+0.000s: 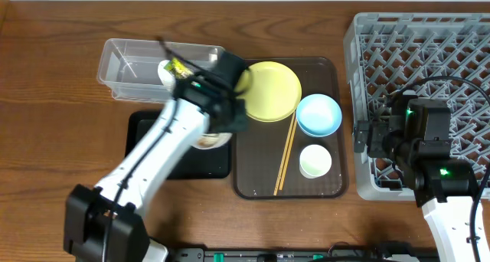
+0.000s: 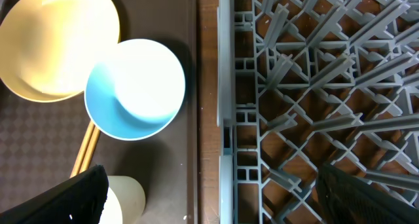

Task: Sort waste into correct bins and load items into the dishwasher rack
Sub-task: 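Carry the bowl over the black tray and tip the rice out with the left gripper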

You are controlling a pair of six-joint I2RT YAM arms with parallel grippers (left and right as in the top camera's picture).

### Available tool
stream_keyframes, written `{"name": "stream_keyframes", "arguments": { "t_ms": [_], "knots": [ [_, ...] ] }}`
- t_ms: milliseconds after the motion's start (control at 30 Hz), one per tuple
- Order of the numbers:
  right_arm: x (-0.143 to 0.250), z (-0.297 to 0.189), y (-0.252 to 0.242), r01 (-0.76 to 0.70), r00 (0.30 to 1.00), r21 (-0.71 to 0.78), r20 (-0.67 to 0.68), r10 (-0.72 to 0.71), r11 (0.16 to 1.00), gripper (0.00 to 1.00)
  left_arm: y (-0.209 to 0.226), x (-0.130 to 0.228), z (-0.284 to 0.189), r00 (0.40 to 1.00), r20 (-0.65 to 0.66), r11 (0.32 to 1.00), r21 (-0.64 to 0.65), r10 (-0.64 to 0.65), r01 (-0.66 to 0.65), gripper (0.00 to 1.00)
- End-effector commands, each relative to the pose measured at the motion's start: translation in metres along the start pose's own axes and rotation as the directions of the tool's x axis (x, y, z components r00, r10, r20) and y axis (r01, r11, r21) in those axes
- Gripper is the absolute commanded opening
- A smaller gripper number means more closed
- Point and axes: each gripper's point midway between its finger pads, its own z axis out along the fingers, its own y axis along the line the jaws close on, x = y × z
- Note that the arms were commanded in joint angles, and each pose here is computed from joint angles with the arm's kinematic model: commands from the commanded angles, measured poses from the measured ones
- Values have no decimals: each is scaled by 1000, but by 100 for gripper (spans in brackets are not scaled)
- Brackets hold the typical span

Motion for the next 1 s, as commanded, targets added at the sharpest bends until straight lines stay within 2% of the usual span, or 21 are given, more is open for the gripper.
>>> {"name": "stream_keyframes", "arguments": {
  "t_ms": [0, 167, 300, 467, 567, 700, 833, 967],
  "knots": [
    [-8, -5, 5, 10, 1000, -14, 19, -10, 1000, 99, 4, 0, -4, 997, -62, 989, 136, -41, 49, 6],
    [-8, -5, 5, 10, 1000, -14, 19, -10, 1000, 99, 18, 6, 0, 988, -142, 943, 319, -55, 98, 6],
    [-8, -5, 5, 10, 1000, -14, 19, -10, 1000, 99, 16, 13, -4, 988, -156, 826, 557, 1, 87, 6],
    [-8, -5, 5, 10, 1000, -14, 19, -10, 1000, 99, 31, 19, -9, 984, -171, 675, 720, -51, 160, 6],
    [-8, -5, 5, 10, 1000, -14, 19, -10, 1000, 99, 45, 19, -12, 972, -198, 600, 766, -122, 232, 6],
    [-8, -5, 5, 10, 1000, -14, 18, -10, 1000, 99, 69, 18, -10, 945, -236, 540, 776, -228, 325, 6],
    [-8, -5, 5, 10, 1000, -14, 19, -10, 1000, 99, 89, 17, -5, 873, -340, 479, 736, -350, 479, 6],
    [-8, -5, 5, 10, 1000, -14, 19, -10, 1000, 99, 90, 9, -12, 856, -366, 382, 780, -364, 496, 6]
  ]
}}
